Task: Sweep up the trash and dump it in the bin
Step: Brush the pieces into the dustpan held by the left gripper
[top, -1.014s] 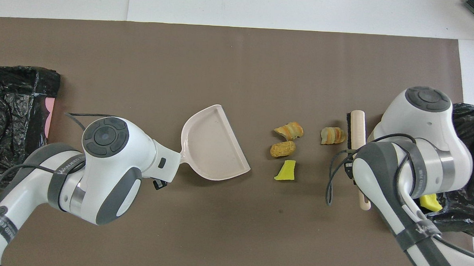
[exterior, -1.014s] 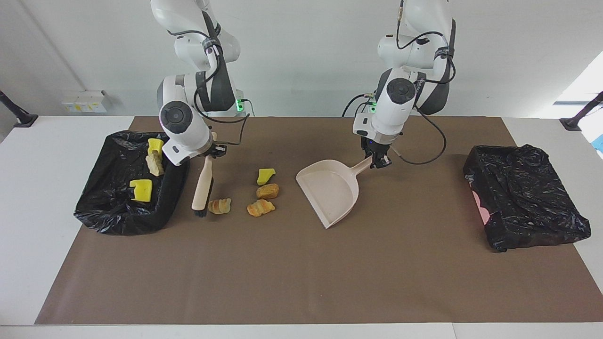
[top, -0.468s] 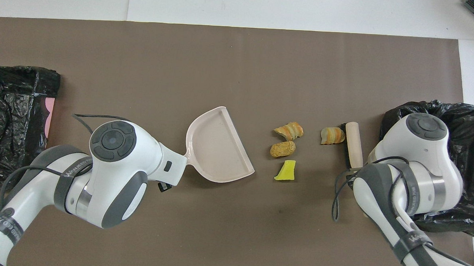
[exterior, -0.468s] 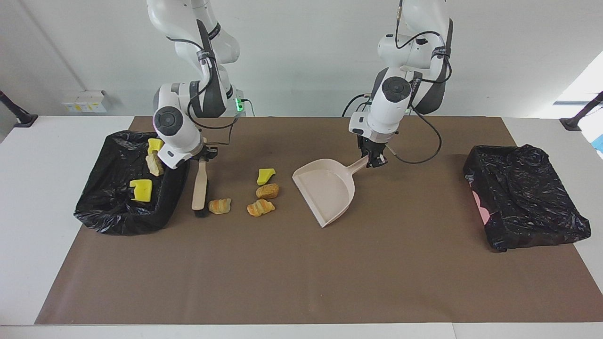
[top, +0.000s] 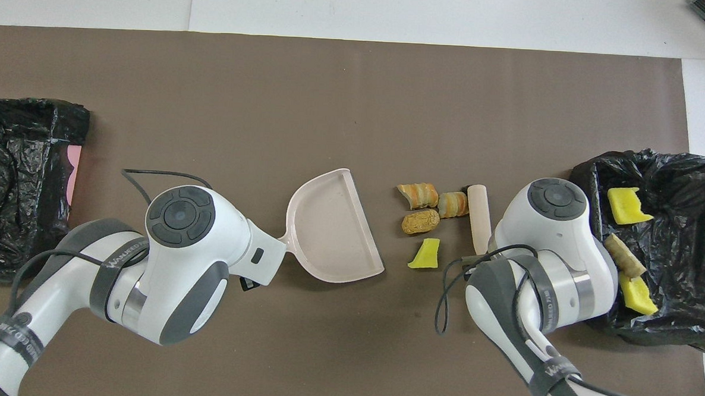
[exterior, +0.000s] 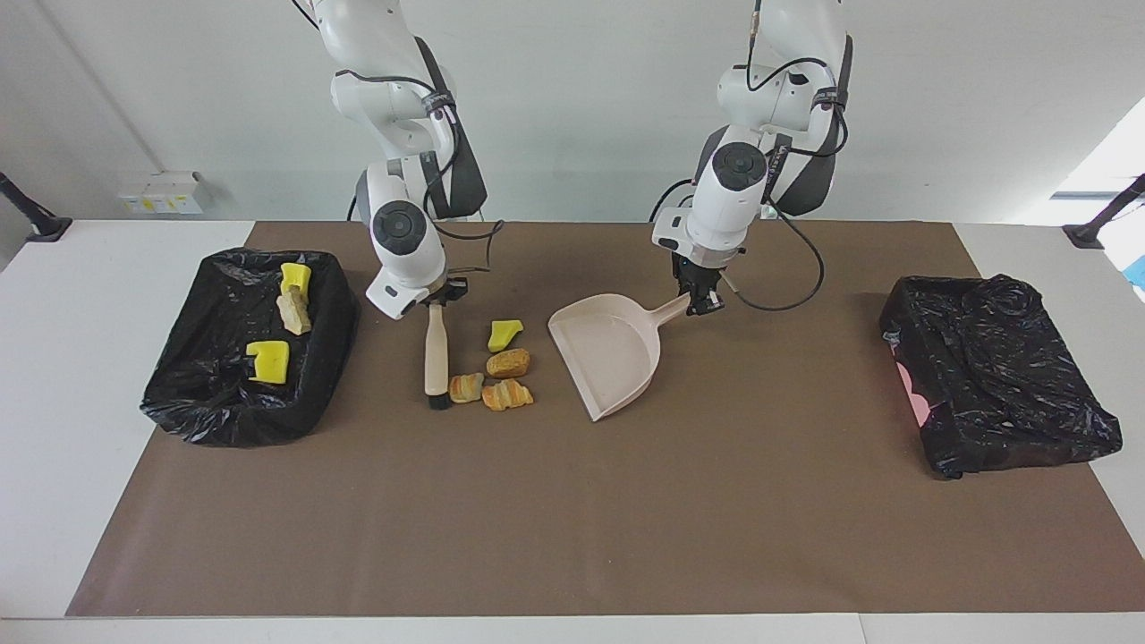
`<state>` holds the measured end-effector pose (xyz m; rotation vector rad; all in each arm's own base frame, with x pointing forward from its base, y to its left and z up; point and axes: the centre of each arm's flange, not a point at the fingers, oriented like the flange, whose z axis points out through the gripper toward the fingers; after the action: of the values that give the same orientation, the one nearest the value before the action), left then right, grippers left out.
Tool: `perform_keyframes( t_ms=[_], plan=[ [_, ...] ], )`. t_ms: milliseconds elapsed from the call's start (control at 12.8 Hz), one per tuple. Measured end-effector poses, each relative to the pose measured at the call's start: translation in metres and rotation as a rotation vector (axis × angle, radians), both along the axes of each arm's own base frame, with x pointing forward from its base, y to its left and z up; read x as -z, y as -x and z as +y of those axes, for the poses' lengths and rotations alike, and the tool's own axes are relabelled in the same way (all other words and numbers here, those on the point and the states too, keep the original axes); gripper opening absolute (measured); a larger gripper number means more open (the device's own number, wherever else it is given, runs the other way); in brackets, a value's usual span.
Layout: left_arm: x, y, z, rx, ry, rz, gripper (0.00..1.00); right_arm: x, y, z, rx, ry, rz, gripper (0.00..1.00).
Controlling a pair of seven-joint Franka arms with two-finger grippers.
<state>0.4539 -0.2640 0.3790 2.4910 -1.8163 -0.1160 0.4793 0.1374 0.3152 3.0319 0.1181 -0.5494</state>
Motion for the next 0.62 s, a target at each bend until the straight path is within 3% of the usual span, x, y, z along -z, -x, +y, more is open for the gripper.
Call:
perform_keyframes(
  t_ms=[624],
  plan=[
    [0.004, 0.001, 0.003, -0.001, -0.003, 0.005, 0.33, 0.001, 0.022, 0.131, 0.038, -0.164, 0.020, 0.26]
  ],
)
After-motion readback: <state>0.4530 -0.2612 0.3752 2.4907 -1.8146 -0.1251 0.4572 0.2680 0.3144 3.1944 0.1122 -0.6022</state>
